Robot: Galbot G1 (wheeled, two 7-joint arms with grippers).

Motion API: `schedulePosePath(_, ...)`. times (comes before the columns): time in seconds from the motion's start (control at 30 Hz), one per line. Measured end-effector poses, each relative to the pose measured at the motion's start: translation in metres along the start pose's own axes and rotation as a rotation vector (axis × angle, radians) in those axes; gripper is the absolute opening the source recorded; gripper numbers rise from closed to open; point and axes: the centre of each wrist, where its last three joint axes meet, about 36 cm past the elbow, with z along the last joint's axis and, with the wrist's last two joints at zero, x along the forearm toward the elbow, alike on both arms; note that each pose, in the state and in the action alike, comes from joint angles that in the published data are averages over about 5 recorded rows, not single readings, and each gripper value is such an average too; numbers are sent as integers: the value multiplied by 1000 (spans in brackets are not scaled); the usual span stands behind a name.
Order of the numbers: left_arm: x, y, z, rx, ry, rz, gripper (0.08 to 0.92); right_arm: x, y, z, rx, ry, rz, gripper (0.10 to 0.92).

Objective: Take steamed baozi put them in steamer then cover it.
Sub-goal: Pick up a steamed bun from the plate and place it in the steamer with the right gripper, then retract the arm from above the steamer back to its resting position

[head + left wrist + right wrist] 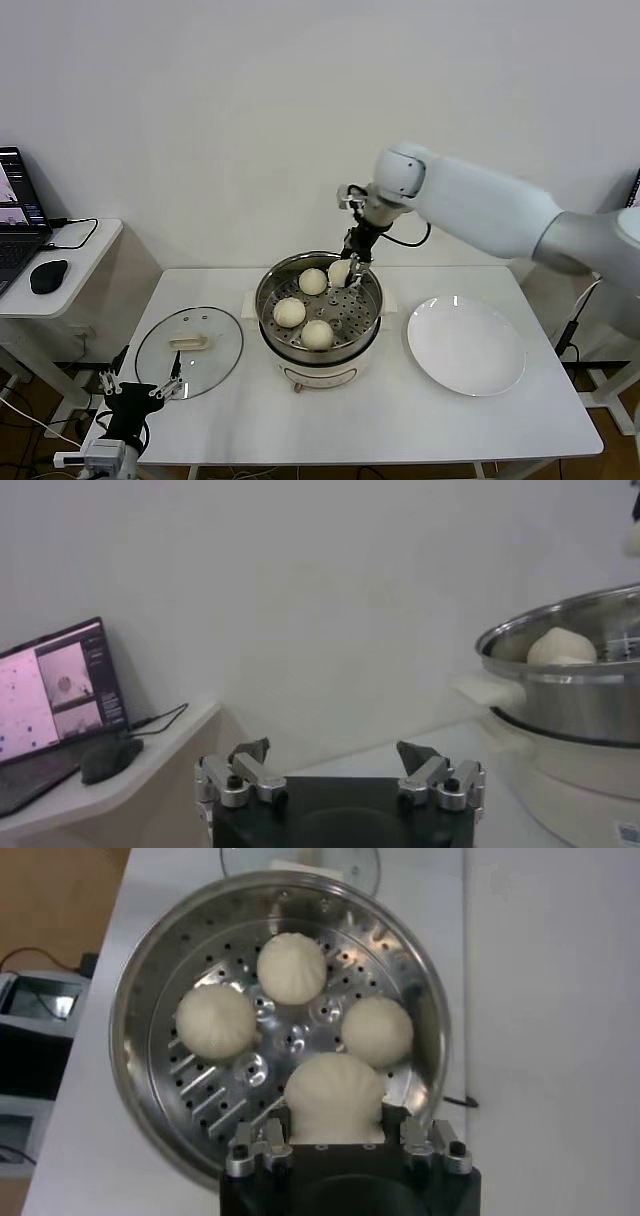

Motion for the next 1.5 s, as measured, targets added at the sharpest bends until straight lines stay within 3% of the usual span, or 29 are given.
schedulePosePath(0.7, -5, 1, 3, 17, 0, 5, 823, -56, 4, -1, -2, 134, -26, 567)
schedulePosePath(0.97, -3, -3, 1, 22, -2, 8, 823, -48, 6, 0, -15, 121, -6, 753)
schedulePosePath(1.07, -2, -4, 0, 23, -3, 8, 823, -37, 8, 2, -19, 105, 6, 808)
schedulePosePath(1.27, -1, -4, -4, 24, -13, 16, 823, 0, 18, 20, -40, 44, 58, 822)
schedulePosePath(1.5, 0, -10, -10, 70, -25, 3, 823, 47, 47, 63, -128, -172, 245, 823)
